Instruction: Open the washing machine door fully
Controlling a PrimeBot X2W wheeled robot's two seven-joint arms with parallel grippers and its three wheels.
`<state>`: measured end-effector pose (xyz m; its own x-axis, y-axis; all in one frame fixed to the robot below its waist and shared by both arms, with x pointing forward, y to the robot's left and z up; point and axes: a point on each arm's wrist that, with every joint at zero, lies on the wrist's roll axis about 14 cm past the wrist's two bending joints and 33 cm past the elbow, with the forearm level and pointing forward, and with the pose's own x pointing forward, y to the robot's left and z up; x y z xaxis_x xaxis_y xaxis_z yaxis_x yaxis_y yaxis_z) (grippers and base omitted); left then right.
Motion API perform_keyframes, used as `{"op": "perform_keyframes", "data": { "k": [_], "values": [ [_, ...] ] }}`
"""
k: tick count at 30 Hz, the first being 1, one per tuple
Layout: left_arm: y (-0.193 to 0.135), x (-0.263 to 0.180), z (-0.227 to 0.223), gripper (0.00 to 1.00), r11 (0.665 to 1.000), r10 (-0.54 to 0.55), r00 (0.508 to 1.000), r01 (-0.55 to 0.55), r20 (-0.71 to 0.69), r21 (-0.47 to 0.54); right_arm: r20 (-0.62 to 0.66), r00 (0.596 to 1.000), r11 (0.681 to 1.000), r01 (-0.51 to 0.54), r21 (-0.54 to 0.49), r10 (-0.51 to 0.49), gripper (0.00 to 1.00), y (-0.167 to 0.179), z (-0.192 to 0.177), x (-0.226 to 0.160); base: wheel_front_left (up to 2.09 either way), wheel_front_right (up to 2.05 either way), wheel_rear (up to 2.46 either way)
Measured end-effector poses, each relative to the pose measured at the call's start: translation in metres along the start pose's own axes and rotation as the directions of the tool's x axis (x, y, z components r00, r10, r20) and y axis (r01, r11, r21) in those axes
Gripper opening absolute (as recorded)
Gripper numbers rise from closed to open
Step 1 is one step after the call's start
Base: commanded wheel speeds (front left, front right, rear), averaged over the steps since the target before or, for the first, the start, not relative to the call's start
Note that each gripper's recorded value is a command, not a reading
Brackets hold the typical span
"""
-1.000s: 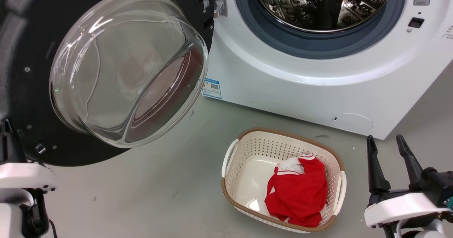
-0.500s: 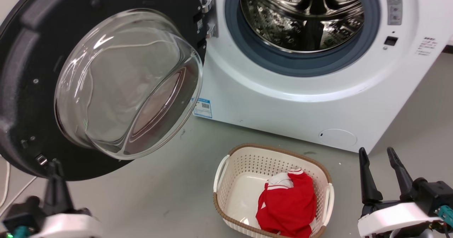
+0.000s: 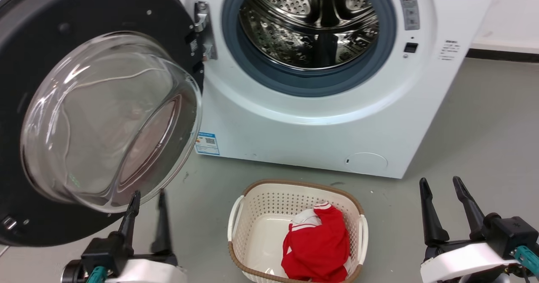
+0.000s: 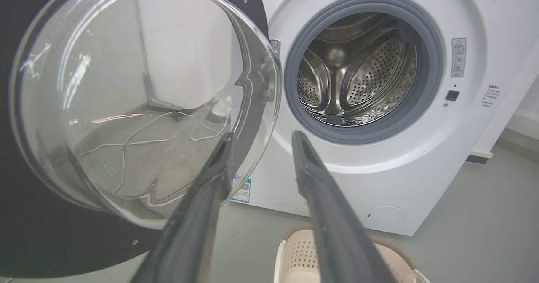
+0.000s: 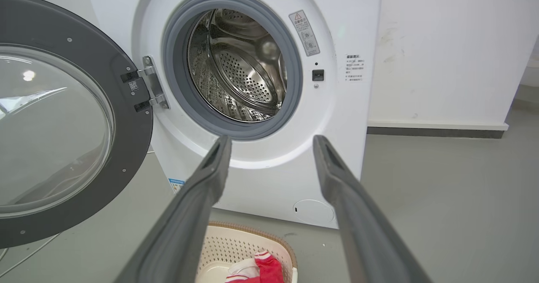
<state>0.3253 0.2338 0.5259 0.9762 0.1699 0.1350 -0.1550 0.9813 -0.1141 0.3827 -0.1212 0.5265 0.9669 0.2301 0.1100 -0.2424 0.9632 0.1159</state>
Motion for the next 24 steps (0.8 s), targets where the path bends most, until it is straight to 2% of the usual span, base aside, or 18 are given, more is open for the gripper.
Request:
{"op": "perform_keyframes", "data": {
  "k": [13, 17, 24],
  "values": [
    [-0.063, 0.035, 0.015, 1.0, 0.982, -0.187, 0.98, 0.184, 0.068, 0.048, 0.054, 0.992, 0.992, 0.116, -0.057, -0.113, 1.0, -0.035, 0.025, -0.025, 0.0, 0.0, 0.0],
    [-0.068, 0.045, 0.022, 1.0, 0.973, -0.211, 0.973, 0.201, 0.088, 0.11, 0.061, 0.989, 0.986, 0.14, -0.088, -0.135, 1.0, -0.042, 0.031, -0.031, 0.0, 0.0, 0.0],
    [-0.067, 0.048, 0.017, 1.0, 0.969, -0.211, 0.975, 0.198, 0.074, 0.147, 0.046, 0.99, 0.986, 0.141, -0.093, -0.137, 1.0, -0.039, 0.028, -0.039, 0.0, 0.0, 0.0]
  ]
}}
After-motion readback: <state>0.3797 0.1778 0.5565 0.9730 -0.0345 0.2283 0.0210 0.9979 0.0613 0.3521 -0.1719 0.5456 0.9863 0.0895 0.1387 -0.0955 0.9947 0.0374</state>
